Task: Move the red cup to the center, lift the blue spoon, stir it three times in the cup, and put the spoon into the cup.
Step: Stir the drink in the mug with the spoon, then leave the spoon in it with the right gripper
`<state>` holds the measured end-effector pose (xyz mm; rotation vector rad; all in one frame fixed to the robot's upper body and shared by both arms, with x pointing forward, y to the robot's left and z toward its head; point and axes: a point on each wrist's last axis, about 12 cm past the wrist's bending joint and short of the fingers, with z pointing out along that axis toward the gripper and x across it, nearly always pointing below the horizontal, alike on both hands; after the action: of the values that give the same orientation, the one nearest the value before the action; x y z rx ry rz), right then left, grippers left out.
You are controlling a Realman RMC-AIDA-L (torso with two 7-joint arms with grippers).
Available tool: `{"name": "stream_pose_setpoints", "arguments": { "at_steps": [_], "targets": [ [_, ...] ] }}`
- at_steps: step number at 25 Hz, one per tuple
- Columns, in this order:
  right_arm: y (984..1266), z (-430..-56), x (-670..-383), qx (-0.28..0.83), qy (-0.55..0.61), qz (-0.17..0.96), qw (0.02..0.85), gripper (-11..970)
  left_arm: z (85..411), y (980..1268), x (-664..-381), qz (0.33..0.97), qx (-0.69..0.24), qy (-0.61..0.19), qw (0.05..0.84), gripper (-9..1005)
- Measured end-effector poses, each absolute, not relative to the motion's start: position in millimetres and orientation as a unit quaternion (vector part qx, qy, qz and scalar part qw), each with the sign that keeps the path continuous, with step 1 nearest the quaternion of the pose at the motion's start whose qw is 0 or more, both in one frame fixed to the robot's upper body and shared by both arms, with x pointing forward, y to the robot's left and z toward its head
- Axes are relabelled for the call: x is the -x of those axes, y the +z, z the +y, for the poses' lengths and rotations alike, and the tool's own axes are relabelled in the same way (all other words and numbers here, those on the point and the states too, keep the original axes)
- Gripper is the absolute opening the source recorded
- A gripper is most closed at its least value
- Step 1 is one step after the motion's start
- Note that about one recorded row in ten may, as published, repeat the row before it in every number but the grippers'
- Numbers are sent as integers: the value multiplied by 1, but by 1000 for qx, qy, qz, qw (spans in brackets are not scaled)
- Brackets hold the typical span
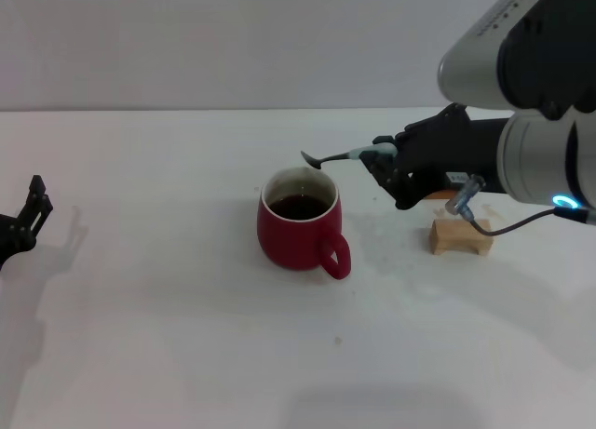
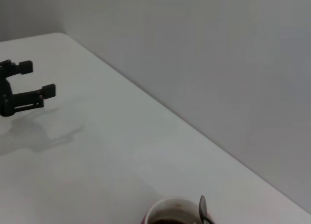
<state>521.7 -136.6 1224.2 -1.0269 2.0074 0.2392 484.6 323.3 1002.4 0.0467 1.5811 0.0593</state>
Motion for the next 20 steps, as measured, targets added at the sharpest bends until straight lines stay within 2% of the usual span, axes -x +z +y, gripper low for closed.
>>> {"name": "stream_pose_setpoints", "arguments": {
  "at_steps": [20],
  "targets": [
    [1225, -134, -521, 416, 96, 801, 420, 133, 325, 1003, -484, 708, -17, 27, 705, 852]
  ]
}}
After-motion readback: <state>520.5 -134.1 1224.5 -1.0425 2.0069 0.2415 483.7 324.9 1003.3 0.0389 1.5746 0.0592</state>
